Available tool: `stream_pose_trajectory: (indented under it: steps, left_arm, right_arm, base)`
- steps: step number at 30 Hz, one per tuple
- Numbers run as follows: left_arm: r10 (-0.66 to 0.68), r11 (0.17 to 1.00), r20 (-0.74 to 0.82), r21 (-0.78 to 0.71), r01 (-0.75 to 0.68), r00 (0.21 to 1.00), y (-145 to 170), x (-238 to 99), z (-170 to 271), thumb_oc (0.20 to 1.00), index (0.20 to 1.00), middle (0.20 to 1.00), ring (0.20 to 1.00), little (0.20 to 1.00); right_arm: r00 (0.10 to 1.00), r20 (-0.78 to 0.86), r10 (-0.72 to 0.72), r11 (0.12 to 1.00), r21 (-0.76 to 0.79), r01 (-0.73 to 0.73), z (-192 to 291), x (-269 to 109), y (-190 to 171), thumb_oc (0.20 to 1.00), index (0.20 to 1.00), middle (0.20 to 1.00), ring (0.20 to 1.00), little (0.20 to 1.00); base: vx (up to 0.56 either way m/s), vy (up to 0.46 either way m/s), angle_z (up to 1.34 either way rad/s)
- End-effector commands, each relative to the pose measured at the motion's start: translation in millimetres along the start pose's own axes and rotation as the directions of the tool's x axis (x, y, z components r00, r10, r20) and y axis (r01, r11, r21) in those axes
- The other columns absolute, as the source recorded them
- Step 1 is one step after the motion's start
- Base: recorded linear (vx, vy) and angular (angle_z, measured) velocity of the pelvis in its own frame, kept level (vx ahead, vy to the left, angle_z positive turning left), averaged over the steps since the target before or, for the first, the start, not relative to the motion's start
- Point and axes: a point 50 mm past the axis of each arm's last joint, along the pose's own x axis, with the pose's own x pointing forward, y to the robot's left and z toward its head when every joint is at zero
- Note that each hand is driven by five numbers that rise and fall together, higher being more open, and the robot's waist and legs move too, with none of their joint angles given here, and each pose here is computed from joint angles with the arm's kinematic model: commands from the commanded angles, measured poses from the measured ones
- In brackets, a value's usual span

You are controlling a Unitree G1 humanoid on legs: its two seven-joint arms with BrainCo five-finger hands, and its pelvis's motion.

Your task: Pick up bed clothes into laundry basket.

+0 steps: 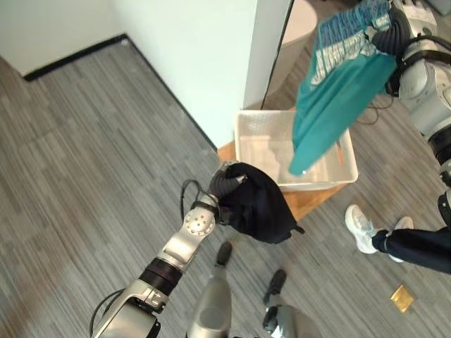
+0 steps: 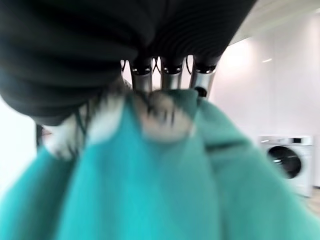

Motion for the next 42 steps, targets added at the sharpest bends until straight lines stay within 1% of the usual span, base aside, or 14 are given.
stream_pose_trajectory:
  steps: [1,5,7,11,17,18,19,26,32,33,34,36,37,42]
  left_arm:
    - [-0.017,0.994,0.253,-0.100,0.043,0.967,-19,16,56,0.200,0.200,0.200,0.200,0.200]
    - [-0.002,0.992,0.274,-0.124,0.037,0.962,-21,17,63,0.200,0.200,0.200,0.200,0.200]
    - [0.018,0.990,0.283,-0.138,0.022,0.959,-22,22,69,0.200,0.200,0.200,0.200,0.200]
    - [0.015,0.989,0.276,-0.146,0.027,0.961,-28,24,70,0.200,0.200,0.200,0.200,0.200]
    - [-0.024,0.987,0.269,-0.149,0.066,0.963,-43,24,70,0.200,0.200,0.200,0.200,0.200]
    - [-0.036,0.987,0.270,-0.143,0.077,0.962,-45,24,70,0.200,0.200,0.200,0.200,0.200]
    - [-0.056,0.986,0.274,-0.136,0.096,0.960,-48,23,71,0.200,0.200,0.200,0.200,0.200]
    - [-0.014,0.999,0.319,-0.043,0.029,0.948,-35,23,77,0.200,0.200,0.200,0.200,0.200]
    - [0.054,0.996,0.470,0.038,-0.081,0.881,-6,19,108,0.200,0.200,0.200,0.200,0.200]
    - [0.053,0.996,0.469,0.038,-0.080,0.882,-7,19,108,0.200,0.200,0.200,0.200,0.200]
    - [0.079,0.990,0.522,0.057,-0.127,0.849,5,20,123,0.200,0.200,0.200,0.200,0.200]
    - [0.087,0.987,0.550,0.064,-0.145,0.831,8,20,130,0.200,0.200,0.200,0.200,0.200]
    - [0.114,0.976,0.595,0.083,-0.202,0.795,17,22,144,0.200,0.200,0.200,0.200,0.200]
    - [0.158,0.948,0.674,0.101,-0.302,0.722,29,27,172,0.200,0.200,0.200,0.200,0.200]
  right_arm:
    - [0.984,0.042,-0.176,0.984,0.025,0.175,11,12,-52,0.200,0.200,0.200,0.200,0.200]
    - [0.994,0.047,-0.099,0.989,0.113,0.094,14,-1,-12,0.200,0.200,0.200,0.200,0.200]
    - [0.997,0.078,0.003,0.984,0.178,-0.017,23,-23,36,0.200,0.200,0.200,0.200,0.200]
    - [0.989,0.067,0.128,0.954,0.263,-0.141,25,-55,88,0.200,0.200,0.200,0.200,0.200]
    - [0.940,0.016,0.341,0.911,0.240,-0.335,7,-110,152,0.200,0.200,0.200,0.200,0.200]
    - [0.929,-0.013,0.369,0.916,0.174,-0.361,-3,-116,159,0.689,0.689,0.689,0.689,0.689]
    - [0.911,-0.086,0.404,0.913,0.090,-0.397,-26,-125,165,1.000,1.000,1.000,1.000,1.000]
    - [0.843,-0.309,0.441,0.890,0.028,-0.455,-101,-160,162,1.000,1.000,1.000,1.000,1.000]
    - [0.634,-0.559,0.535,0.807,0.118,-0.578,-170,-260,171,1.000,1.000,1.000,1.000,1.000]
    - [0.633,-0.559,0.535,0.807,0.118,-0.578,-170,-260,171,1.000,1.000,1.000,1.000,1.000]
    - [0.547,-0.620,0.562,0.780,0.178,-0.600,-183,-293,173,1.000,1.000,1.000,1.000,1.000]
    - [0.506,-0.643,0.574,0.769,0.212,-0.603,-187,-309,174,1.000,1.000,1.000,1.000,1.000]
    - [0.428,-0.668,0.609,0.738,0.279,-0.615,-190,-336,178,1.000,1.000,1.000,1.000,1.000]
    - [0.406,-0.652,0.640,0.729,0.349,-0.589,-184,-349,184,1.000,1.000,1.000,1.000,1.000]
  base:
    - [0.00,0.000,0.00]
    - [-0.03,-0.006,0.04]
    - [-0.04,-0.006,0.00]
    - [0.00,0.007,0.02]
    - [0.01,-0.003,0.03]
    - [0.01,-0.032,0.02]
    - [0.01,-0.043,0.01]
    - [0.03,-0.039,0.12]
    - [0.07,-0.029,0.06]
    - [0.08,-0.019,0.15]
    - [0.07,-0.021,0.16]
    - [0.08,-0.014,0.17]
    - [0.08,-0.007,0.19]
    - [0.07,-0.006,0.09]
